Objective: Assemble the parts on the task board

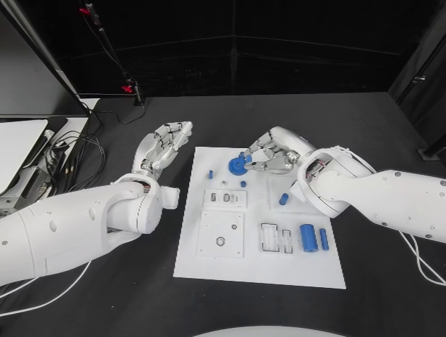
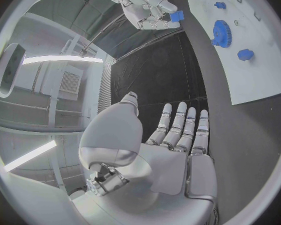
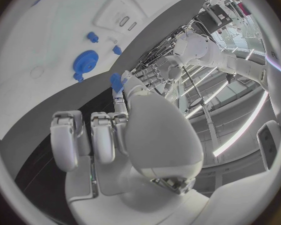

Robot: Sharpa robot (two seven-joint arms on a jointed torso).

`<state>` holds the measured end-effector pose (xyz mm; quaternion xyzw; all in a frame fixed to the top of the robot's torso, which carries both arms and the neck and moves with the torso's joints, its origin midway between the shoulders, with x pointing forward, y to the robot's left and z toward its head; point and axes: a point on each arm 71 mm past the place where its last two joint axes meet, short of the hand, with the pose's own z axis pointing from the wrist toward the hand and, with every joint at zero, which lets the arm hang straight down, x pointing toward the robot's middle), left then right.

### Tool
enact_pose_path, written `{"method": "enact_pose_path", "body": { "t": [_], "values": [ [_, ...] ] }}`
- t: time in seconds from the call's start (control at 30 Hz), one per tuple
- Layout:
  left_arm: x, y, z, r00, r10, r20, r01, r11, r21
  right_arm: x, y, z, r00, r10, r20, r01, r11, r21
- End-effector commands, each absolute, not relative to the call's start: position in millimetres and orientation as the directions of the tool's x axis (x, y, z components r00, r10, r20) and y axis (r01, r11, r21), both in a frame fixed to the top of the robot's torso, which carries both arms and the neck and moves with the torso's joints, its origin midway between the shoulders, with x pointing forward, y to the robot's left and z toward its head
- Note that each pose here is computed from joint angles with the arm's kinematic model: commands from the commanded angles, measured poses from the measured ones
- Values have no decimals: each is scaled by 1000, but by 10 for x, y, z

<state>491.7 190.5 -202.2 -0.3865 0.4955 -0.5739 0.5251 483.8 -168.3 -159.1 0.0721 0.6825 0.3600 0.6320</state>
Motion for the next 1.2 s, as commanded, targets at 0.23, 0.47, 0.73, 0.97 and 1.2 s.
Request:
{"method": "enact_pose_path", "body": {
  "t": [0.23,0.47,0.73,0.97,1.2],
  "values": [
    [4857,1879,-1837,-156,-985,-80,455,0,-890,4747,-1377,-1722,-299,508,-808,-265,769,582],
    [4860,1879,-1839,-159,-984,-79,455,-2,-890,4673,-1277,-1839,-319,502,-804,-238,779,580],
    [4860,1880,-1840,-158,-984,-79,455,-2,-890,4614,-1258,-1984,-327,499,-803,-212,789,577],
    [4860,1886,-1845,-157,-984,-80,455,0,-890,4587,-1246,-2070,-327,499,-802,-204,792,576],
    [4858,1894,-1854,-156,-984,-83,454,3,-891,4578,-1240,-2101,-329,498,-802,-202,793,575]
  ]
}}
